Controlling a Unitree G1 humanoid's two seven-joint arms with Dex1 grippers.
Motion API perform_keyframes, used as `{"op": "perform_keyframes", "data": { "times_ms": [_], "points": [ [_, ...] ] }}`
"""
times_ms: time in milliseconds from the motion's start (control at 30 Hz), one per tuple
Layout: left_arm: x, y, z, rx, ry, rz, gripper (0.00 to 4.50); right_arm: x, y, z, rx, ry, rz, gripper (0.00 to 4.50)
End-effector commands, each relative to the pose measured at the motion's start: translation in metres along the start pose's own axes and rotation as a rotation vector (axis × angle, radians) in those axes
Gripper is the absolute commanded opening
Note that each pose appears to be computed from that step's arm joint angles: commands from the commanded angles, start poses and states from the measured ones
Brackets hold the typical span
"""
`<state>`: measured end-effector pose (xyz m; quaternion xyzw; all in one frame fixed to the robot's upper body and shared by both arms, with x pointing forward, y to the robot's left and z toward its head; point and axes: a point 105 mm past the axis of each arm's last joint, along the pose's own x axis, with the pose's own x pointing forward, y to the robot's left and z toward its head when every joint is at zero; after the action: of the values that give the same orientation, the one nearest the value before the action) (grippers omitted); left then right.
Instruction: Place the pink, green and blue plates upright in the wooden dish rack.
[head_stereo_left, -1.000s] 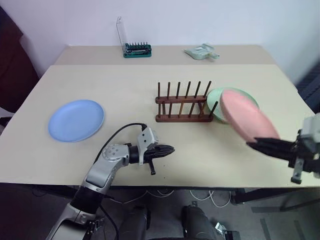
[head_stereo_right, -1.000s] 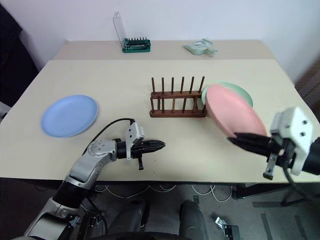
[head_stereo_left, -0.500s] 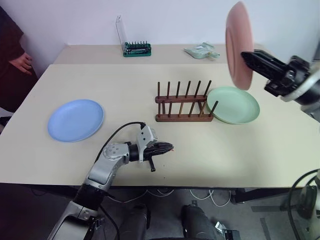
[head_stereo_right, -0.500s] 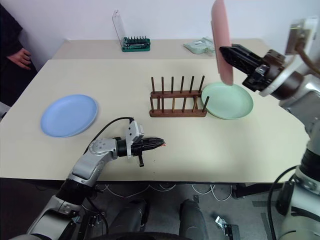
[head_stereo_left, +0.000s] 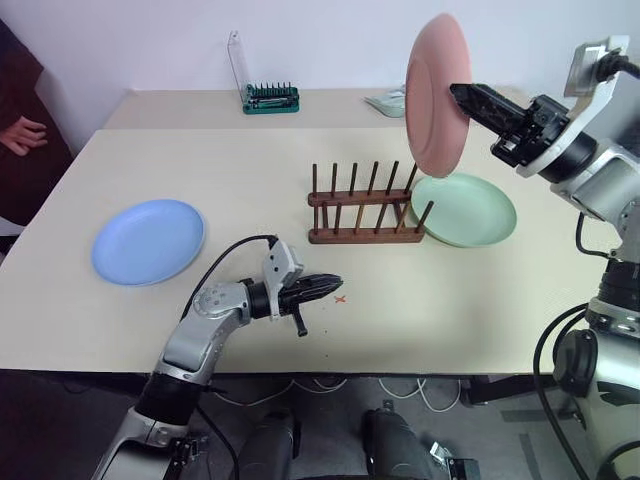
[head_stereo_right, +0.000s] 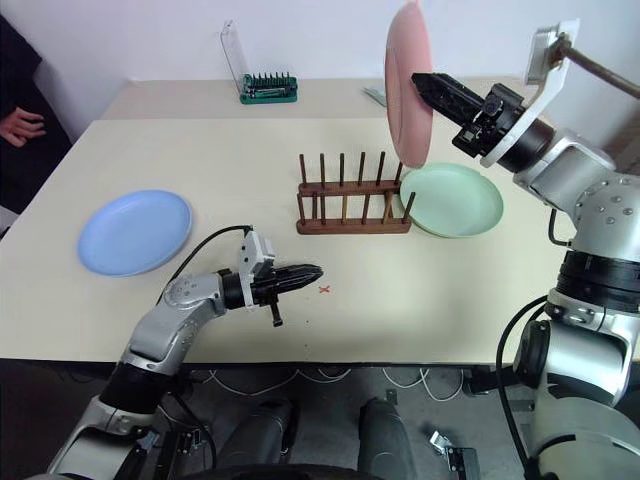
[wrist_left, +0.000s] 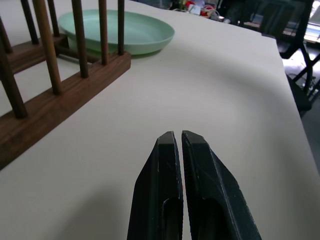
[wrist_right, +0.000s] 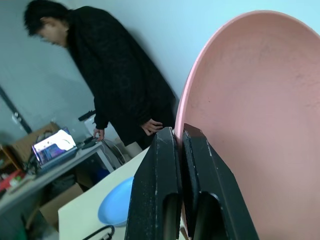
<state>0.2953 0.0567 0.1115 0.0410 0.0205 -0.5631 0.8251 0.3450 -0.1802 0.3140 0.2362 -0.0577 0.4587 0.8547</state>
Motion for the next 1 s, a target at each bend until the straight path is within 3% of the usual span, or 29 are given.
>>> {"op": "perform_keyframes", "data": {
  "times_ms": [33, 400, 733, 967, 1000],
  "points": [
    [-0.003, 0.000, 0.011, 0.029, -0.027, -0.002, 0.15, 0.003, 0.010, 0.015, -0.004, -0.050, 0.056, 0.02],
    [-0.003, -0.003, 0.010, 0.029, -0.011, 0.004, 0.15, 0.008, -0.002, 0.005, 0.097, -0.069, 0.032, 0.02],
    [-0.001, -0.003, 0.014, 0.034, -0.008, 0.009, 0.15, 0.002, -0.032, -0.006, 0.248, -0.126, -0.113, 0.02],
    [0.000, -0.003, 0.015, 0.038, -0.007, 0.009, 0.15, -0.001, -0.038, -0.021, 0.292, -0.087, -0.147, 0.02],
    [0.000, -0.003, 0.015, 0.038, -0.007, 0.008, 0.15, -0.002, -0.039, -0.019, 0.291, -0.098, -0.151, 0.31]
  ]
}}
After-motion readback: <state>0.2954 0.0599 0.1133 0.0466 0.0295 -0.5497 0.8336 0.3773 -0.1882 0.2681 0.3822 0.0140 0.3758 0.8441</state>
